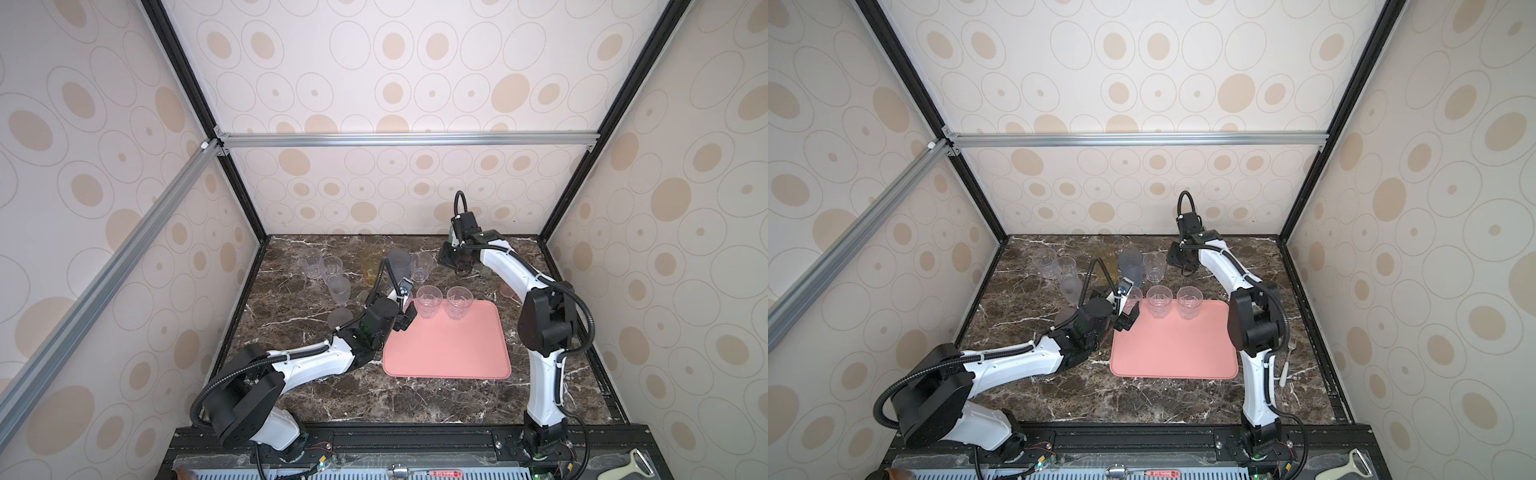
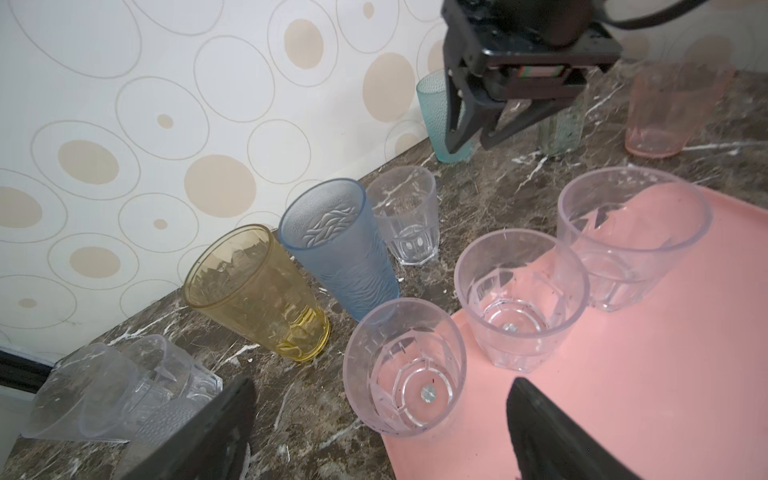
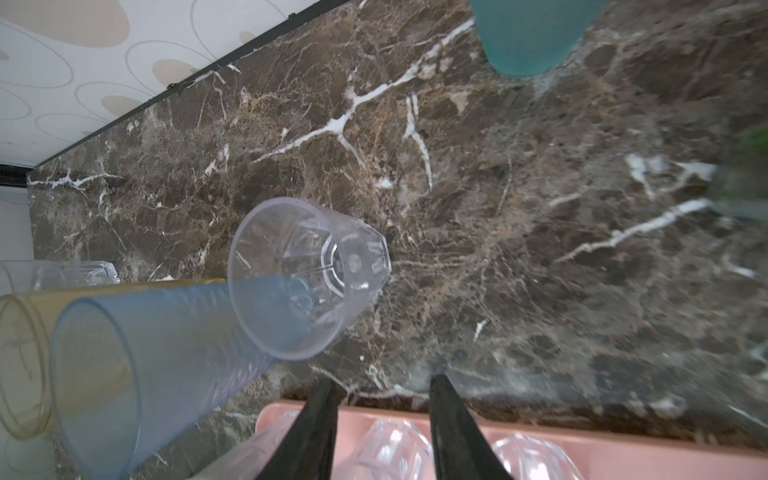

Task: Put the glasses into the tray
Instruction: 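Reach the right gripper to a clear glass near the teal cup and grasp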

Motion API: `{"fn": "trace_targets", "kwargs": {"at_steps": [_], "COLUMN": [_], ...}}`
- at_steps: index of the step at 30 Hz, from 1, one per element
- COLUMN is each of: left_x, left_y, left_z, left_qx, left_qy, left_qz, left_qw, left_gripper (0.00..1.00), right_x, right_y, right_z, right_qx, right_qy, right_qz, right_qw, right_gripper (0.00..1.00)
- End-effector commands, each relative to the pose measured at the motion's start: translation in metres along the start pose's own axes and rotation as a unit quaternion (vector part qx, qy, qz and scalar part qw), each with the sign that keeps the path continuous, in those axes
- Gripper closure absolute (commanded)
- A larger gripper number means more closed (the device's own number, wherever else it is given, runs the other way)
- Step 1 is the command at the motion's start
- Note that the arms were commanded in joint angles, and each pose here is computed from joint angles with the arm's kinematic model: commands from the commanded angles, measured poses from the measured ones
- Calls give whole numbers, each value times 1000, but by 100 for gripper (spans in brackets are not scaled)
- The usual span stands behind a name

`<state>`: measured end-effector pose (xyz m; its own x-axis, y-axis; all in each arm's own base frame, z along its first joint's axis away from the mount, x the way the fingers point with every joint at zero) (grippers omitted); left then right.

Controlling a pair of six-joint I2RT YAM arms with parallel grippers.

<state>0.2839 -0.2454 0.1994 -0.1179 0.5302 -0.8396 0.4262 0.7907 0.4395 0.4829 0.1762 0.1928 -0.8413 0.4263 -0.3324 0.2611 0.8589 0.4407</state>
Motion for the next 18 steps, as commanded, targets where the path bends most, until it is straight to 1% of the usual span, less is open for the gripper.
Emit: {"fn": "trace_targets", "kwargs": {"at_steps": [1, 8, 12, 15, 18], "left_x": [-18, -17, -16, -16, -15], "left_y": [7, 8, 8, 8, 8], "left_z": [-1, -4, -3, -4, -4], "left_qx": [-17, -20, -18, -17, -17], "left_qy": [-17, -18, -17, -16, -14], "left_qz": [5, 3, 2, 2, 3], "left_qw": [1000, 1000, 1000, 1000, 1000], "left_gripper": [6, 6, 6, 6, 6], "right_x": [1, -2, 0, 0, 1], "right_y": [10, 12, 12, 10, 8], "right_z": [11, 39, 52, 58, 60], "right_qx": [0, 15, 19, 27, 39], "right_qy": [12, 24, 32, 36, 33], "right_qz": [5, 1, -3, -10, -24], "right_qw": [1000, 1000, 999, 999, 998], "right_gripper": [60, 61, 64, 70, 78]}}
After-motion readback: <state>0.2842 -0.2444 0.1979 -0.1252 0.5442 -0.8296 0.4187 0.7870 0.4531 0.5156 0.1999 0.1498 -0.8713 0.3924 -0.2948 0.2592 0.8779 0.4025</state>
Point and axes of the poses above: each gripper's point midway between its finger pads, its own z axis out along the fingers, its own y axis along the line the jaws close on, x = y × z, the point moved 7 cm from there along -z, back along the fingers, and after that the axes turned 8 degrees about z, right-handed, at the moved point
